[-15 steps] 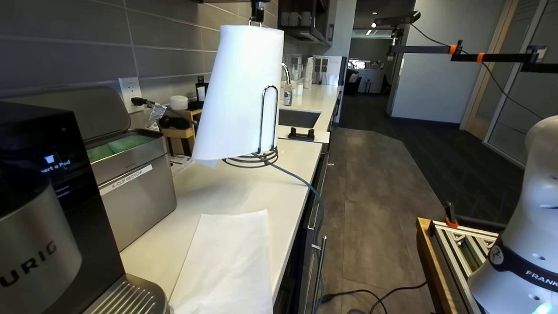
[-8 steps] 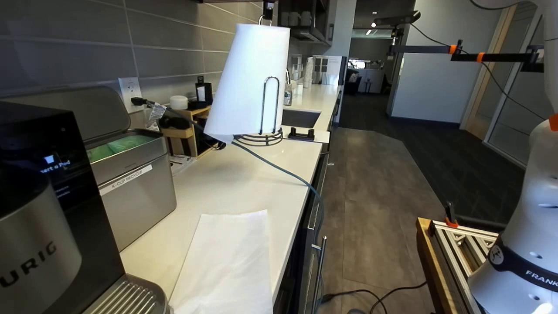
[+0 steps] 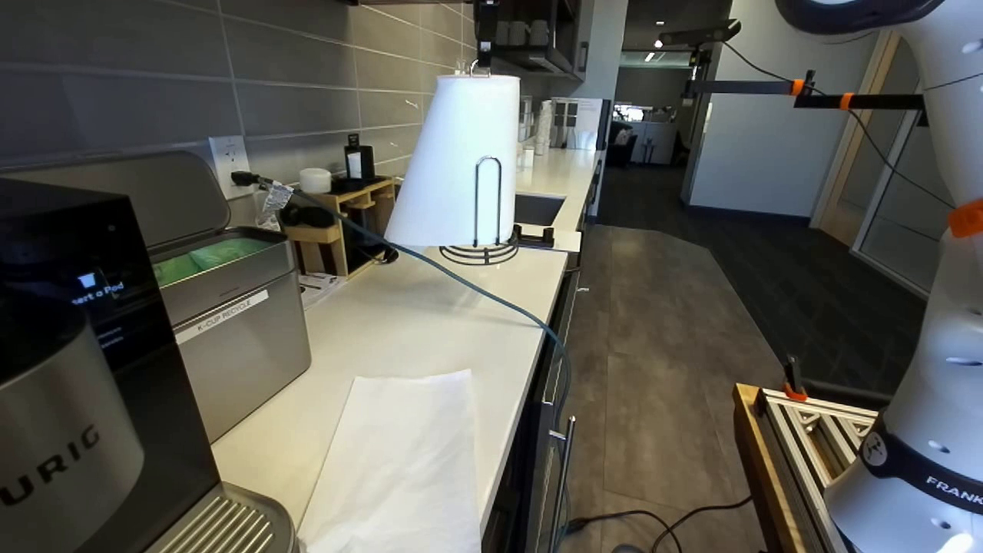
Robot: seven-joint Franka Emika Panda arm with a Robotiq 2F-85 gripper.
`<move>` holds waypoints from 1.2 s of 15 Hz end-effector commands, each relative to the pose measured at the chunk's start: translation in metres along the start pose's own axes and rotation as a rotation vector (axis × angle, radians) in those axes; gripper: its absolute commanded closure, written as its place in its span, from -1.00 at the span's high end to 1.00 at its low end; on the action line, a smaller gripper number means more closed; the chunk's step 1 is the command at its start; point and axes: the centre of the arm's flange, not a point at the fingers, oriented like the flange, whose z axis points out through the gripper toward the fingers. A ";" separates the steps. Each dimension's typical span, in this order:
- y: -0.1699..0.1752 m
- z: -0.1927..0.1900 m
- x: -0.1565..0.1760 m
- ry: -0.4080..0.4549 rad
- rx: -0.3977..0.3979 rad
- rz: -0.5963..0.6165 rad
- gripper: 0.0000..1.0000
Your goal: Move the paper towel to the left, then move the roll and holder to the right
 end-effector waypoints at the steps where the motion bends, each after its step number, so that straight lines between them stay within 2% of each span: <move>1: -0.002 -0.001 0.002 0.001 0.000 -0.003 -0.85; 2: -0.003 -0.002 0.002 0.003 -0.001 -0.006 -0.85; 3: 0.001 0.002 0.006 -0.004 -0.013 0.020 -0.96; 12: 0.093 0.081 0.014 -0.133 0.041 0.440 -0.96; 15: 0.119 0.092 0.005 -0.144 0.066 0.562 -0.96; 18: 0.135 0.094 -0.003 -0.129 0.052 0.660 -0.96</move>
